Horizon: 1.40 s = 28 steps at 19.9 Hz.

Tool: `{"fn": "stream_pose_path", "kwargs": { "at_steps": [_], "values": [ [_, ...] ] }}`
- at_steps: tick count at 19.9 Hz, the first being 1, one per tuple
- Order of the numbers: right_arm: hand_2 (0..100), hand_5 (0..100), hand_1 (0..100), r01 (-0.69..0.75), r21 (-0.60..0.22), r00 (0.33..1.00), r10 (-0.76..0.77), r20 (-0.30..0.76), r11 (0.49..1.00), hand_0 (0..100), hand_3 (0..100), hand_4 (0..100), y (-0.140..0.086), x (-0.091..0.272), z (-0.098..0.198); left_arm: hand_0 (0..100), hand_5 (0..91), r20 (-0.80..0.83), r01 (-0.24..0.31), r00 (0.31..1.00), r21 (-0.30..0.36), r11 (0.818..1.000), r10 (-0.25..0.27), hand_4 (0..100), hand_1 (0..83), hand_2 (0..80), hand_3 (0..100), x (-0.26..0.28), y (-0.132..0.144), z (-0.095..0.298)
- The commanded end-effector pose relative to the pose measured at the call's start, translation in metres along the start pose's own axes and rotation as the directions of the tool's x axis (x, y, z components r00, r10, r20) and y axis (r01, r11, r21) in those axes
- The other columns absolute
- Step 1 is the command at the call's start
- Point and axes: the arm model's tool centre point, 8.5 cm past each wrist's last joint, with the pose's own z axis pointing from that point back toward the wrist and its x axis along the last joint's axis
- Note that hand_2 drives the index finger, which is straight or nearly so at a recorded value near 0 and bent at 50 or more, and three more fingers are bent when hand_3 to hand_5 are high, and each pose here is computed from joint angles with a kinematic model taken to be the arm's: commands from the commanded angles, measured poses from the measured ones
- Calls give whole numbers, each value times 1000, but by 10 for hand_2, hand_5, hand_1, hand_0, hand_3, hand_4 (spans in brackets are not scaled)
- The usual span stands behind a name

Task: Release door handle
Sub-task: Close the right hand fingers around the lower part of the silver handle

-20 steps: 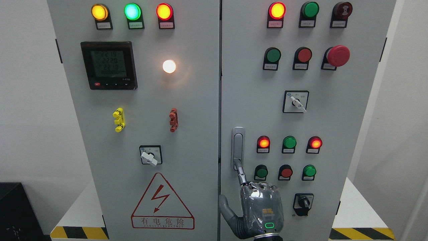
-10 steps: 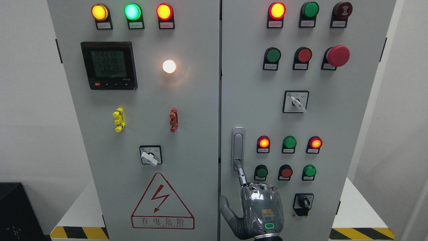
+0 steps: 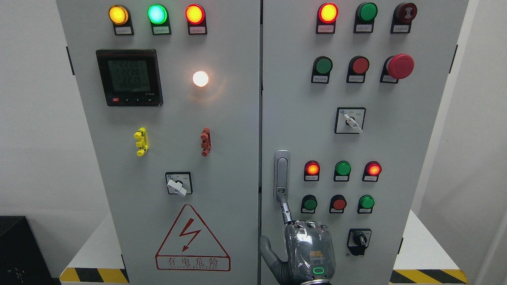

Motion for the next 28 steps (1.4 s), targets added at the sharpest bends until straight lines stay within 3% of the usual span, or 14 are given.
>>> {"fn": "stream_pose_path", "kwargs": {
  "at_steps": [1, 28],
  "values": [
    [0, 987, 353, 2, 14, 1000, -2, -7, 1000, 407, 1000, 1000, 4, -2, 6, 0, 0, 18, 22, 1000, -3, 1000, -22, 12, 0, 22, 90, 7, -1, -1],
    [0, 987, 351, 19, 15, 1000, -19, 2, 1000, 395, 1000, 1000, -4, 1, 6, 0, 0, 18, 22, 1000, -3, 1000, -22, 13, 0, 22, 92, 7, -1, -1]
  ]
}}
